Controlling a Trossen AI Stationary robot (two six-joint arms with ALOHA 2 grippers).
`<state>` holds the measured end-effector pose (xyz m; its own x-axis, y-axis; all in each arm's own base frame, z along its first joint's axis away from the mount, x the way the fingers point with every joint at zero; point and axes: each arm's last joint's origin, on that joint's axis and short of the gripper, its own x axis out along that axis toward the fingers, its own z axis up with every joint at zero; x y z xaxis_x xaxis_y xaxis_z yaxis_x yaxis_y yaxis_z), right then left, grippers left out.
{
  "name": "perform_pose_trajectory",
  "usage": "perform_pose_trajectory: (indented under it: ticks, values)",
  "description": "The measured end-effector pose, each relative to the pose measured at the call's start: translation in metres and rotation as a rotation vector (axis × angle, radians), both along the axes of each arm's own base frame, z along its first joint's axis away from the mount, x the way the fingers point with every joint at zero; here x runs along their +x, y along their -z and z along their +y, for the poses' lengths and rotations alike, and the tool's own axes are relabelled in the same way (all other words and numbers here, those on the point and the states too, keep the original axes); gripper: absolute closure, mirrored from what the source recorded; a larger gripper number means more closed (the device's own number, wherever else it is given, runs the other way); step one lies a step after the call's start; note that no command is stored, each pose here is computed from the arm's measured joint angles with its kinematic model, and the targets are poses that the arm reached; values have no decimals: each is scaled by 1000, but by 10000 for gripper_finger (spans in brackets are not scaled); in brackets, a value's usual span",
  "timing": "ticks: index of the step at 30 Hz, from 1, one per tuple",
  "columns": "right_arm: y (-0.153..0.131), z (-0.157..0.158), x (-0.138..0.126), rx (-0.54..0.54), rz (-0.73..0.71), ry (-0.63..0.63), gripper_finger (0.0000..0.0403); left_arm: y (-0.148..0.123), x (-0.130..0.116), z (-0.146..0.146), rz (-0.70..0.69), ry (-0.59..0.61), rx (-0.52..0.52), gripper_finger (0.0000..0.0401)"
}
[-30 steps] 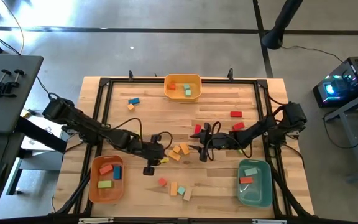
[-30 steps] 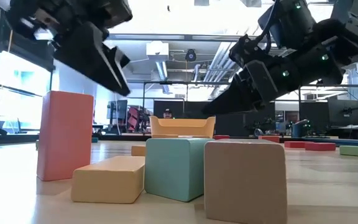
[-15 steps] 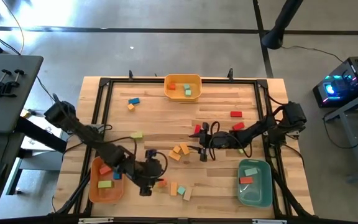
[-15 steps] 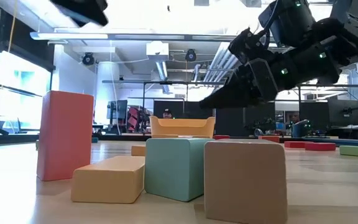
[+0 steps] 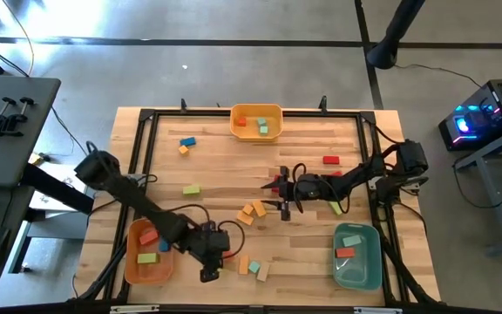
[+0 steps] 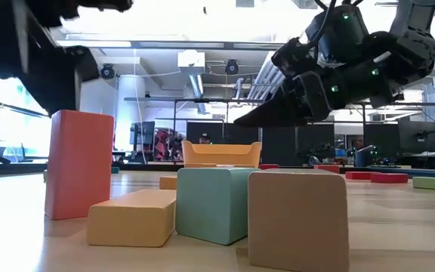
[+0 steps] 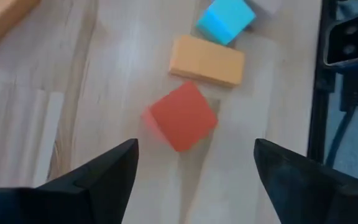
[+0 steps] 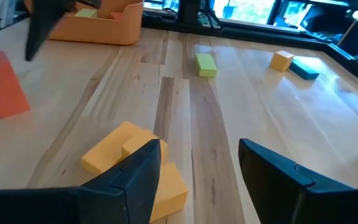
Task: Sort blocks by size
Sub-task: Put the small orange block into the yellow bin
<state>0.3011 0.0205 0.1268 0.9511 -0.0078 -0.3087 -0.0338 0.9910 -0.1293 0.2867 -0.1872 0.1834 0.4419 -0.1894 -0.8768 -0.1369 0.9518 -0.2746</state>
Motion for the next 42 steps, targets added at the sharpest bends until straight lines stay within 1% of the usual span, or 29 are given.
perform_pose_trajectory:
  ticks: [3,6,15,18,20,23,25,28,31,36,39,42]
  values:
    - [1,0,0,1,7,-6,190,8,5,0,-13,1,27,92]
    - [1,0,0,10,10,-3,190,13,10,-2,-59,27,65,91]
    - [2,3,-1,59,22,1,190,14,14,-1,-122,83,151,91]
    - [4,6,-2,58,43,-11,190,19,15,1,-164,111,142,91]
    - [4,6,-2,57,50,-13,190,23,13,2,-148,129,124,91]
    - [6,6,-3,52,62,-15,190,28,9,2,-126,147,129,91]
    - [6,6,-3,53,71,-26,190,32,6,2,-117,149,136,91]
    - [8,6,-4,52,87,-30,190,33,7,1,-157,147,117,91]
    - [8,6,-4,58,89,-29,190,41,7,2,-163,139,112,91]
    - [8,6,-4,58,89,-28,190,52,13,-2,-189,136,96,93]
    - [8,7,-4,65,89,-28,190,60,14,-3,-172,136,99,108]
    - [8,10,-4,65,91,-37,190,60,16,-5,-180,124,72,133]
